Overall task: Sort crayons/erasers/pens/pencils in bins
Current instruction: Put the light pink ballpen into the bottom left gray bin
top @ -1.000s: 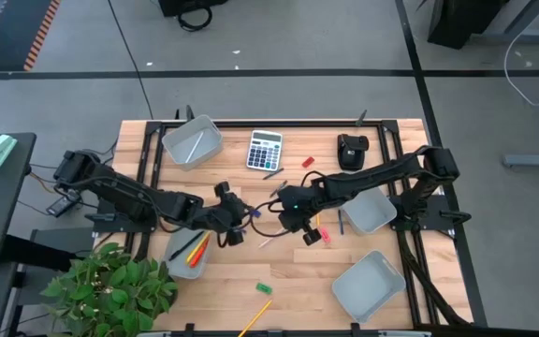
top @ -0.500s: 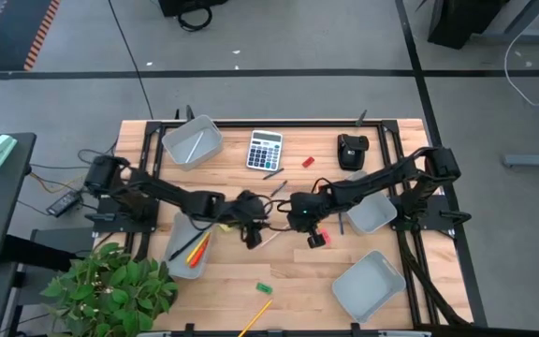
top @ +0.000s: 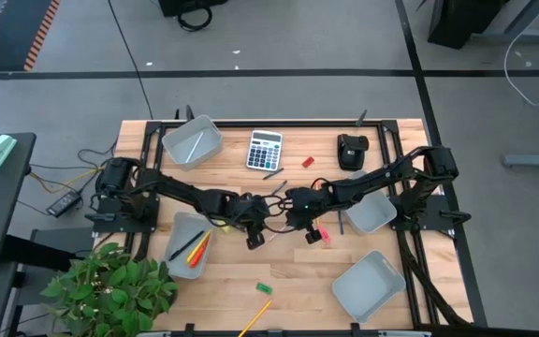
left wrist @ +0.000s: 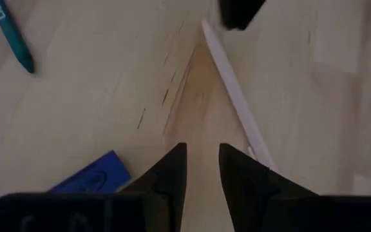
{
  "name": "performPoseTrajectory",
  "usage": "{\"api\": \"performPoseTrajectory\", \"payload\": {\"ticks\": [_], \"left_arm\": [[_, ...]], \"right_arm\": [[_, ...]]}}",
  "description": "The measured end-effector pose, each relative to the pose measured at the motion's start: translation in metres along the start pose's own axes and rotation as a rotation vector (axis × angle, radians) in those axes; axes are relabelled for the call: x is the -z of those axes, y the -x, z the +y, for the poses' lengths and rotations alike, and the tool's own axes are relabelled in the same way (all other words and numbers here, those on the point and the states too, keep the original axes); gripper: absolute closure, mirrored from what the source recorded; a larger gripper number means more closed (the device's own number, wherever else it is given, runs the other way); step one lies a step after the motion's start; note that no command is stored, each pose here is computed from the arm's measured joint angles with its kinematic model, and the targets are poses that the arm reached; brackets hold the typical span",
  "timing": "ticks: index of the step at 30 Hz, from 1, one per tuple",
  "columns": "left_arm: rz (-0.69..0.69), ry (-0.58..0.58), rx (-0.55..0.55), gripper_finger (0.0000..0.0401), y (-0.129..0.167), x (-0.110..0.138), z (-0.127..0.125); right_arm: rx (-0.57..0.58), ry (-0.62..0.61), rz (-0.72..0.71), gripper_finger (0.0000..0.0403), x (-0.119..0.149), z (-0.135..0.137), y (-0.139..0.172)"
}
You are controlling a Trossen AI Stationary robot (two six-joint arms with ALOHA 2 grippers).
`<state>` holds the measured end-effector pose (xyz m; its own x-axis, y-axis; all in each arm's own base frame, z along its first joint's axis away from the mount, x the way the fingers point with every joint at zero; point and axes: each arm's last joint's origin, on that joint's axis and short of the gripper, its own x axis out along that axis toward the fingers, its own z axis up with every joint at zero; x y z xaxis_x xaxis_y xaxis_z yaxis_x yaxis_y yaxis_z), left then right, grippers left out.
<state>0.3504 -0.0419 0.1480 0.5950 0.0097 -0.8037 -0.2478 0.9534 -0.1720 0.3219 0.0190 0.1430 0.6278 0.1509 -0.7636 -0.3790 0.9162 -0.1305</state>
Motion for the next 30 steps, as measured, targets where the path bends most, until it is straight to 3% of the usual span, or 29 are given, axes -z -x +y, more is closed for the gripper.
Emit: {"api": "performPoseTrajectory", "payload": {"ticks": [8,13,18,24,30], "left_arm": [[0.032,-0.049,-0.013,0.0307,0.0,0.003,0.001],[0.045,-0.049,-0.019,0.0307,0.0,0.004,0.002],[0.046,-0.05,-0.019,0.0312,0.0,0.004,0.002],[0.05,-0.05,-0.02,0.0311,0.0,0.005,0.002],[0.07,-0.052,-0.029,0.0318,0.0,0.007,0.003]], "right_arm": [[-0.008,-0.027,-0.026,0.0313,0.003,0.0,-0.017],[-0.013,-0.041,0.012,0.0304,0.011,0.001,-0.03],[-0.016,-0.058,0.015,0.032,0.013,0.001,-0.033],[-0.024,-0.056,0.025,0.037,0.013,0.001,-0.033],[-0.064,-0.081,0.148,0.0383,0.01,0.001,-0.029]]}}
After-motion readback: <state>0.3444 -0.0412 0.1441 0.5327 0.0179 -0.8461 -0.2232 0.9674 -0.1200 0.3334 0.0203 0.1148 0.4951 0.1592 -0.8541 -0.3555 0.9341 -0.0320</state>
